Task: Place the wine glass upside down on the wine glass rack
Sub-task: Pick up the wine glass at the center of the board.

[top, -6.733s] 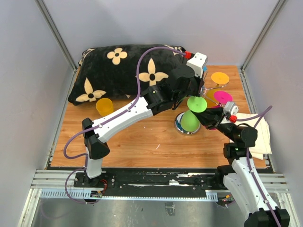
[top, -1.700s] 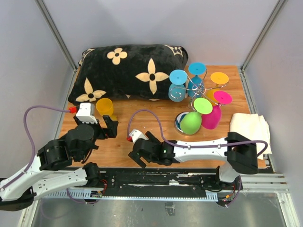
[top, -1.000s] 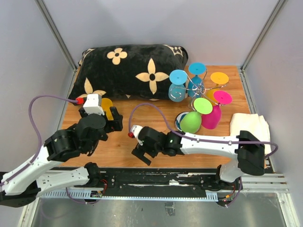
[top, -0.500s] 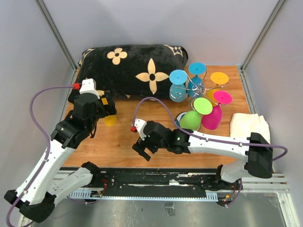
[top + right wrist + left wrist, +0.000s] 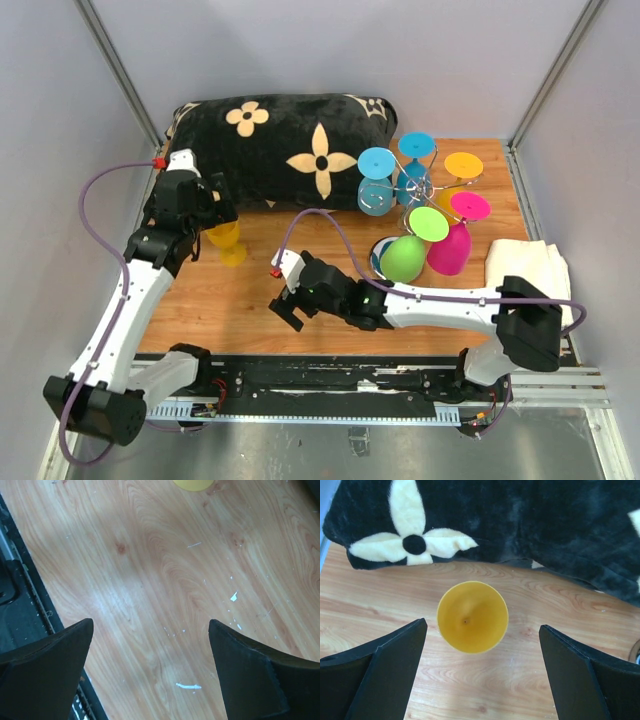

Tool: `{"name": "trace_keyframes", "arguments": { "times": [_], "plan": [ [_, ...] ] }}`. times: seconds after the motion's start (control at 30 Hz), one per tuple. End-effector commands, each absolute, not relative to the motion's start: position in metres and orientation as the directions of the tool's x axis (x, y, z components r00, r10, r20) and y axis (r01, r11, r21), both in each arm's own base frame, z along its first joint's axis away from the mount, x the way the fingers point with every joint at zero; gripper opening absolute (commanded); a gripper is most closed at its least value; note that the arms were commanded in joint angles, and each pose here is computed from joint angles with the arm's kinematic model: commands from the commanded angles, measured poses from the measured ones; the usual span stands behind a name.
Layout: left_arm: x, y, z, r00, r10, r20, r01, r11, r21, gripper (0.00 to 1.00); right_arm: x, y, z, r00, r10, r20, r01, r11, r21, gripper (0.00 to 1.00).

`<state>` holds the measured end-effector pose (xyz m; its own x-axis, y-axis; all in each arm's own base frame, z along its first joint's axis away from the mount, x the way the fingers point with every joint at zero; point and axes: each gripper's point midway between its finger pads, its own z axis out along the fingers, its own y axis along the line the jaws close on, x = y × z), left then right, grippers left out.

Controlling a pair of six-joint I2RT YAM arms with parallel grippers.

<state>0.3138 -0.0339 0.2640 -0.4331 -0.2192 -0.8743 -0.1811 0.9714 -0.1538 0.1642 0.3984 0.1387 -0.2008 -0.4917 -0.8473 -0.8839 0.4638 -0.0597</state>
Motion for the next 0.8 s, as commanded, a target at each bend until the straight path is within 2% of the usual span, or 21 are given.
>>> {"name": "trace_keyframes", "arguments": {
  "times": [0.0,0.2,0.37,0.77],
  "plan": [
    [0.337,-0.026,0.255,-0.439,-0.248,-0.864,-0.197,0.964,-0.176,1.0,0.185,0.416,0.147,-0.111,-0.424,-0.899,-0.866,0.485,-0.121,0.98],
    [0.356,-0.017,0.239,-0.479,-0.258,-0.839,-0.241,0.958,-0.157,1.0,0.2,0.434,0.146,0.023,-0.3,-0.954,-0.85,0.496,-0.176,0.98],
    [0.354,-0.008,0.239,-0.46,-0.264,-0.848,-0.276,0.95,-0.146,1.0,0.211,0.468,0.157,0.15,-0.128,-0.98,-0.849,0.492,-0.194,0.98],
    [0.307,0.0,0.249,-0.368,-0.312,-0.876,-0.3,0.931,-0.206,1.0,0.288,0.523,0.13,0.028,-0.016,-0.999,-0.816,0.577,-0.032,0.98]
  ]
}}
